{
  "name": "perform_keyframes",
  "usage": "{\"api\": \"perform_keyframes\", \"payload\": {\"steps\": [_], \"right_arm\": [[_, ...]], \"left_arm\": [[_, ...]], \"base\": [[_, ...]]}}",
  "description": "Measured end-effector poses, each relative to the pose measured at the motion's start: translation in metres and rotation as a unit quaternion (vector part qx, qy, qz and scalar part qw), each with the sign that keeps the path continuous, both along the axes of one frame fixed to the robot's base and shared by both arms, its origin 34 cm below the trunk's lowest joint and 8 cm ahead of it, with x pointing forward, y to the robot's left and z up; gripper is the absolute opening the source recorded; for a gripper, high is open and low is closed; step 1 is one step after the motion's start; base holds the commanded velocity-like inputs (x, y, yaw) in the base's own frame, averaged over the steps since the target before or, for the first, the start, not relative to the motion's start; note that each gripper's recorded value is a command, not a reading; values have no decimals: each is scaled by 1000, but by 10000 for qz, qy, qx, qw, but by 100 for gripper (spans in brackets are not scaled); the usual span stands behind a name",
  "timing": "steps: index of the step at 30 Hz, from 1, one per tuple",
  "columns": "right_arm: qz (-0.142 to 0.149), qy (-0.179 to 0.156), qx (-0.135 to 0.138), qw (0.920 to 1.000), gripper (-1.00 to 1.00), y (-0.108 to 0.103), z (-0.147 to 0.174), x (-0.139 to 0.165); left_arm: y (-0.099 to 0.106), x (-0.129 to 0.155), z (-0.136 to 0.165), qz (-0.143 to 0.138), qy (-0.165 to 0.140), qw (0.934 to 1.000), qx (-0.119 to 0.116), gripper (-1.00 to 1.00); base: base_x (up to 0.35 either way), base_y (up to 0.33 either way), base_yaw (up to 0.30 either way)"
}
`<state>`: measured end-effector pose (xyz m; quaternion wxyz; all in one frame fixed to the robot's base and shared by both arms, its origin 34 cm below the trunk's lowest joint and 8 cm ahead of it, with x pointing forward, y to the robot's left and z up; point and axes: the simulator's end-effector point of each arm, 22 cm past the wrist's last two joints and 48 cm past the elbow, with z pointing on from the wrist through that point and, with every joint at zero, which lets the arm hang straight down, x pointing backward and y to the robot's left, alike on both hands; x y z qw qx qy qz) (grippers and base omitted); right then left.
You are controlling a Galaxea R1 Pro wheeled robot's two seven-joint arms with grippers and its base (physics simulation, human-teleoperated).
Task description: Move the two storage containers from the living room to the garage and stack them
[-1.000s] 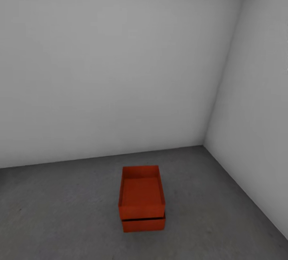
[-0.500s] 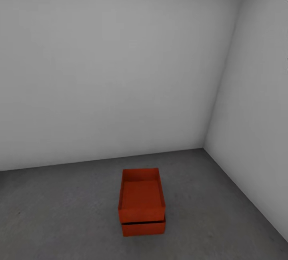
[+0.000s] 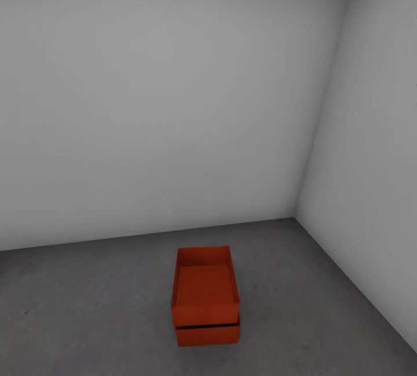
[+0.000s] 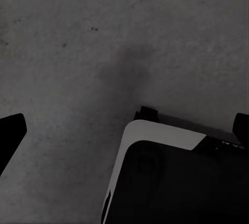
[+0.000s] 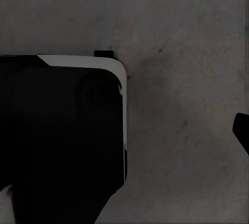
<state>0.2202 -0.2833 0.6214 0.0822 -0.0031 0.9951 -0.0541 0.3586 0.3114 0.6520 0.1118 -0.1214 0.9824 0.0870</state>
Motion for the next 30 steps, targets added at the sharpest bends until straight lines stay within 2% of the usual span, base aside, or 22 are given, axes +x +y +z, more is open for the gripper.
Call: {"api": "perform_keyframes", "payload": {"steps": [16, 20, 22, 24, 25, 26, 27, 30], "right_arm": [[-13, -3, -34, 10000, 100, -2, 0, 0], [3, 3, -36, 10000, 100, -3, 0, 0], [17, 10, -29, 10000, 100, -1, 0, 0], [24, 9, -25, 10000, 100, -1, 0, 0], [23, 11, -24, 10000, 100, 0, 0, 0], [22, 9, -17, 10000, 100, 0, 0, 0], [31, 5, -12, 10000, 100, 1, 0, 0], [50, -7, 3, 10000, 100, 3, 0, 1]], "left_arm": [[0, 1, 0, 2, -11, 10000, 5, 100], [2, 9, 3, 22, -163, 9999, 27, 100], [-7, 5, 1, 25, -236, 9997, -31, 100], [-20, -21, -8, -8, -110, 9998, -167, 100], [-31, -43, -15, -37, 6, 9995, -309, 100], [-48, -74, -22, -89, 155, 9983, -553, 100], [-57, -87, -25, -119, 188, 9973, -702, 100], [-67, -97, -27, -148, 142, 9959, -886, 100]], "base": [[0, 0, 0], [0, 0, 0], [0, 0, 0], [0, 0, 0], [0, 0, 0], [0, 0, 0], [0, 0, 0], [0, 0, 0]]}}
